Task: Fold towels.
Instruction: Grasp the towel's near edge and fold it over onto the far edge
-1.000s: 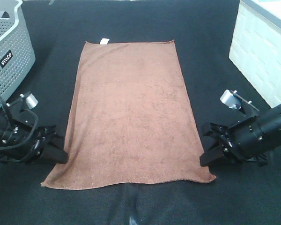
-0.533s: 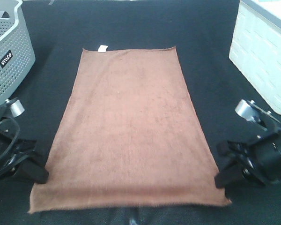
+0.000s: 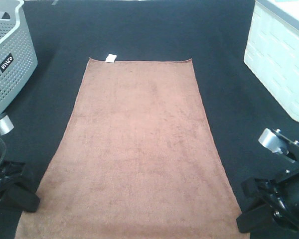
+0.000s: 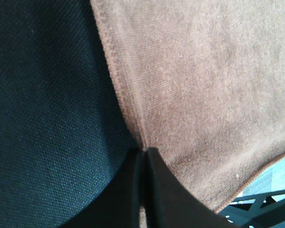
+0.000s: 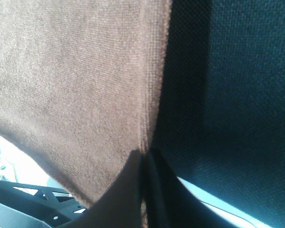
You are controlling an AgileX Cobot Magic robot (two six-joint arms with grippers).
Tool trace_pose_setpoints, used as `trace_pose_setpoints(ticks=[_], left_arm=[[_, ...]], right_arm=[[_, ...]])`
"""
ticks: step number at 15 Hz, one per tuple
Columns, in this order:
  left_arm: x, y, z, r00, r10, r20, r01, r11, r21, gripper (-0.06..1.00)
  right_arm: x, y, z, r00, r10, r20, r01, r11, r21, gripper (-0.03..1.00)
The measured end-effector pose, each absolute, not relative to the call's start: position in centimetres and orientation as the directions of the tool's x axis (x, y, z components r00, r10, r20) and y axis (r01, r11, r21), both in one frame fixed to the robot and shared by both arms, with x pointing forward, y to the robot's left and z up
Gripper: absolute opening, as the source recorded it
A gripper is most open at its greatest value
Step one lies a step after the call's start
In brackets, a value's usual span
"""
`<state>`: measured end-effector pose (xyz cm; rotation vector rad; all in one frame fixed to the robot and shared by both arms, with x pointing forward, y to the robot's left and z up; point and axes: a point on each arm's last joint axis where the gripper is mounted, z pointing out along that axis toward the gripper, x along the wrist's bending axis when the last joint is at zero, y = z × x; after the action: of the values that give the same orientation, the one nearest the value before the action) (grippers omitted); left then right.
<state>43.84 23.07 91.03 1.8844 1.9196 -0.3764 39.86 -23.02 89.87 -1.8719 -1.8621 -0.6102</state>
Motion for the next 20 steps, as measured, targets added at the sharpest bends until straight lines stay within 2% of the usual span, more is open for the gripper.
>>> trace_pose_setpoints(ticks=[2,5,8,11,14,16,19,20], left_arm=[[44.2,23.2,91.0,0.004,0.889,-0.457,0.99,0.063,0.13,0.0],[46.9,23.1,92.3,0.022,0.894,-0.447,0.971,0.088,0.224,0.0],[52.9,22.3,93.2,0.035,0.887,-0.461,0.951,0.112,0.288,0.0],[59.1,21.5,94.4,0.055,0.886,-0.46,0.922,0.132,0.364,0.0],[65.0,21.0,95.4,0.067,0.894,-0.444,0.901,0.136,0.411,0.0],[69.5,21.7,96.4,0.042,0.882,-0.47,0.881,0.189,0.434,0.0],[73.5,21.8,96.2,0.078,0.883,-0.463,0.852,0.183,0.491,0.0],[73.5,21.8,96.2,0.078,0.883,-0.463,0.852,0.183,0.491,0.0]], right_arm=[[41.2,-22.8,90.7,-0.01,0.803,0.596,0.999,-0.01,0.031,0.0],[45.6,-22.6,93.6,-0.068,0.815,0.575,0.99,-0.018,0.143,0.0],[52.1,-22.3,97.0,-0.14,0.838,0.528,0.974,0.02,0.227,0.0],[57.7,-21.8,98.5,-0.187,0.845,0.501,0.961,0.052,0.272,0.0],[62.8,-21.6,98.6,-0.202,0.859,0.47,0.951,0.058,0.303,0.0],[67.1,-21.3,97.7,-0.211,0.865,0.456,0.938,0.048,0.342,0.0],[71.6,-20.8,96.9,-0.234,0.863,0.449,0.912,0.035,0.409,0.0],[71.6,-20.8,96.9,-0.234,0.863,0.449,0.912,0.035,0.409,0.0]])
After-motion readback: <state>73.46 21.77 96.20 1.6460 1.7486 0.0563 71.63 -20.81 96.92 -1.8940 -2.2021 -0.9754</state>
